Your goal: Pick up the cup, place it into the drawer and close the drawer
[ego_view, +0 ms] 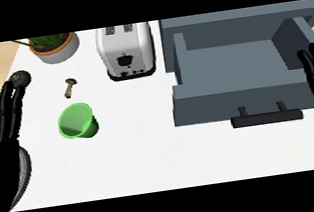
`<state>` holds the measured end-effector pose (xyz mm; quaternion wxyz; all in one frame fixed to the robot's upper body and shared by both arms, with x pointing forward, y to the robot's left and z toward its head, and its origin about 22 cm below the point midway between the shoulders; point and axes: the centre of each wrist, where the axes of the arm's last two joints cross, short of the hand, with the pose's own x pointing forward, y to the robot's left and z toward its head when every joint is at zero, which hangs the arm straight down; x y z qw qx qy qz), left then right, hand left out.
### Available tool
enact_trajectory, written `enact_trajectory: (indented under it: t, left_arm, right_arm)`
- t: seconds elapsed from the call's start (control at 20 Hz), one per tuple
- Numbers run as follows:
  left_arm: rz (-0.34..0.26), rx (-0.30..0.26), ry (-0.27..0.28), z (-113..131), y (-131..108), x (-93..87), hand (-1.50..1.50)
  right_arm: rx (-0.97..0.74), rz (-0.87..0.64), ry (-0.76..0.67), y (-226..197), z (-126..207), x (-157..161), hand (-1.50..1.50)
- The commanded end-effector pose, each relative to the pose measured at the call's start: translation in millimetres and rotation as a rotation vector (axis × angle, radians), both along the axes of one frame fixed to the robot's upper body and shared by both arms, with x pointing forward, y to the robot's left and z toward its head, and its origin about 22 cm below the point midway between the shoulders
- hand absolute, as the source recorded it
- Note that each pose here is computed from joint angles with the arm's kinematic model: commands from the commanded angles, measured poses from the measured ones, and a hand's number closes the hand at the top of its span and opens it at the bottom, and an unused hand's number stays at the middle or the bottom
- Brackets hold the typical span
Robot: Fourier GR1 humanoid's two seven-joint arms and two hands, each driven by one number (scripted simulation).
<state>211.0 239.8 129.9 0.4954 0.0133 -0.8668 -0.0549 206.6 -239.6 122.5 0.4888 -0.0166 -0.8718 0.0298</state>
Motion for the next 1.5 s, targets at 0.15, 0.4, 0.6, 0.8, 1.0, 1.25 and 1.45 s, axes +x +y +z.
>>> enact_trajectory:
  t: [0.15,0.4,0.6,0.8,1.0,1.25,1.45]
  left_arm:
    - [-0.192,0.004,-0.001,-4,38,11.7,-1.50]
    - [-0.218,-0.222,0.246,-40,57,37.5,-1.50]
    - [-0.208,-0.238,0.258,-50,86,51.6,-1.50]
    - [-0.171,-0.184,0.309,-74,77,66.5,-1.50]
    - [-0.148,-0.194,0.377,-103,91,61.5,-1.50]
    - [-0.109,-0.172,0.406,-136,110,75.5,-1.50]
    - [-0.092,-0.154,0.435,-157,119,82.9,-1.50]
  right_arm:
    - [-0.027,0.012,-0.014,0,7,10,-1.50]
    - [-0.089,0.145,0.145,7,-5,13,-1.50]
    - [-0.089,0.154,0.151,4,9,28,-1.50]
    - [-0.075,0.148,0.143,-15,13,43,-1.50]
    - [-0.086,0.154,0.144,-6,0,35,-1.50]
    - [-0.091,0.158,0.124,-14,-1,52,-1.50]
    - [-0.109,0.151,0.128,-10,18,64,-1.50]
